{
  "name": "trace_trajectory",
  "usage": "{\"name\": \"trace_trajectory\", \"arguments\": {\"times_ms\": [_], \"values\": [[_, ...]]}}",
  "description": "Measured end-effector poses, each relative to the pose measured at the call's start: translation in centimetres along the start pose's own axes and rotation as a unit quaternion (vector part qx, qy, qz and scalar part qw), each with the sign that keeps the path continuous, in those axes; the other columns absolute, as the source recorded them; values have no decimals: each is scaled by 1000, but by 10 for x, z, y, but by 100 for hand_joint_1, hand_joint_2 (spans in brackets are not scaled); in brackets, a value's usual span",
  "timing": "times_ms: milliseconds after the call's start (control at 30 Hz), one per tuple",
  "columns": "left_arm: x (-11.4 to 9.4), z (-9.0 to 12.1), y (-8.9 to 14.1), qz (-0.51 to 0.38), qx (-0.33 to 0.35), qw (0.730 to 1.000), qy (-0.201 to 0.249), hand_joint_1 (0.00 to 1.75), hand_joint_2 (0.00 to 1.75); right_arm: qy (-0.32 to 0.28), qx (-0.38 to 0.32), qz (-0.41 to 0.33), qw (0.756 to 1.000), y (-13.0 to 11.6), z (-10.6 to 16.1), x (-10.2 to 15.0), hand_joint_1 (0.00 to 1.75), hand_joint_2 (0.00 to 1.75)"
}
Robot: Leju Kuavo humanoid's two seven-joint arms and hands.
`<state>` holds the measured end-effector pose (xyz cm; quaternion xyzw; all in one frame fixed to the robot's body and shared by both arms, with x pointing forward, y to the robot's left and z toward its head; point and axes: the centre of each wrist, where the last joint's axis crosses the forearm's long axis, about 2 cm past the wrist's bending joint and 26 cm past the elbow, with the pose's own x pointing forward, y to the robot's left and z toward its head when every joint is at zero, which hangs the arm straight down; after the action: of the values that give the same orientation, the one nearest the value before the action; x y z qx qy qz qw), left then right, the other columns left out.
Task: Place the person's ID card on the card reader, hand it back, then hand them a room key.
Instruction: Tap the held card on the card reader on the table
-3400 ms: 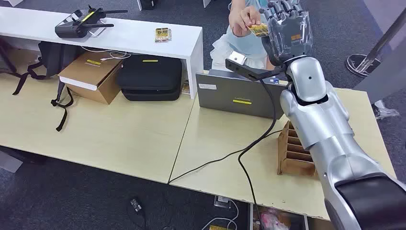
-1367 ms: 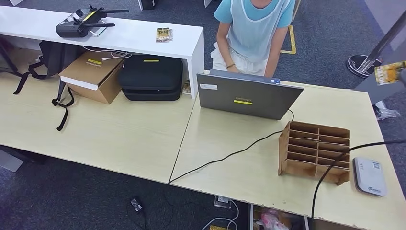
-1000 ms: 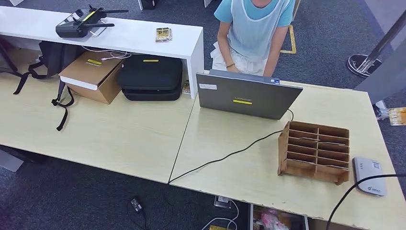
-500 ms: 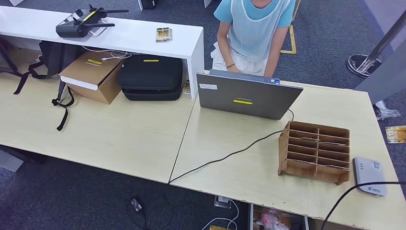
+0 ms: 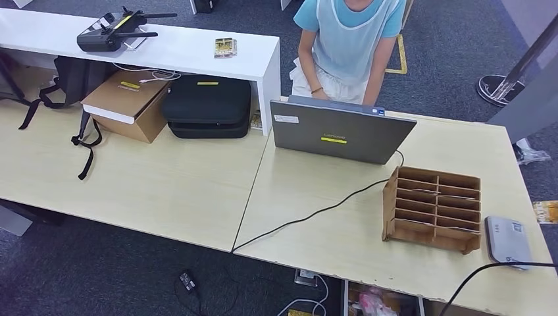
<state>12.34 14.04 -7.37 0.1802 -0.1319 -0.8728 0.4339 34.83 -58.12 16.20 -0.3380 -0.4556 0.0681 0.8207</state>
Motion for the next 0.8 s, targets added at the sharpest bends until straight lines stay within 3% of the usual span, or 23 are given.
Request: {"name": "trace_trajectory", "arguments": {"times_ms": [333,800], "values": [[0,0,0,-5,2,1000,0,0,0,43,-7,33,999,-10,10,-40,175,175],[0,0,0,-8,3,1000,1,0,0,86,-14,78,993,-20,15,-60,175,175]]}}
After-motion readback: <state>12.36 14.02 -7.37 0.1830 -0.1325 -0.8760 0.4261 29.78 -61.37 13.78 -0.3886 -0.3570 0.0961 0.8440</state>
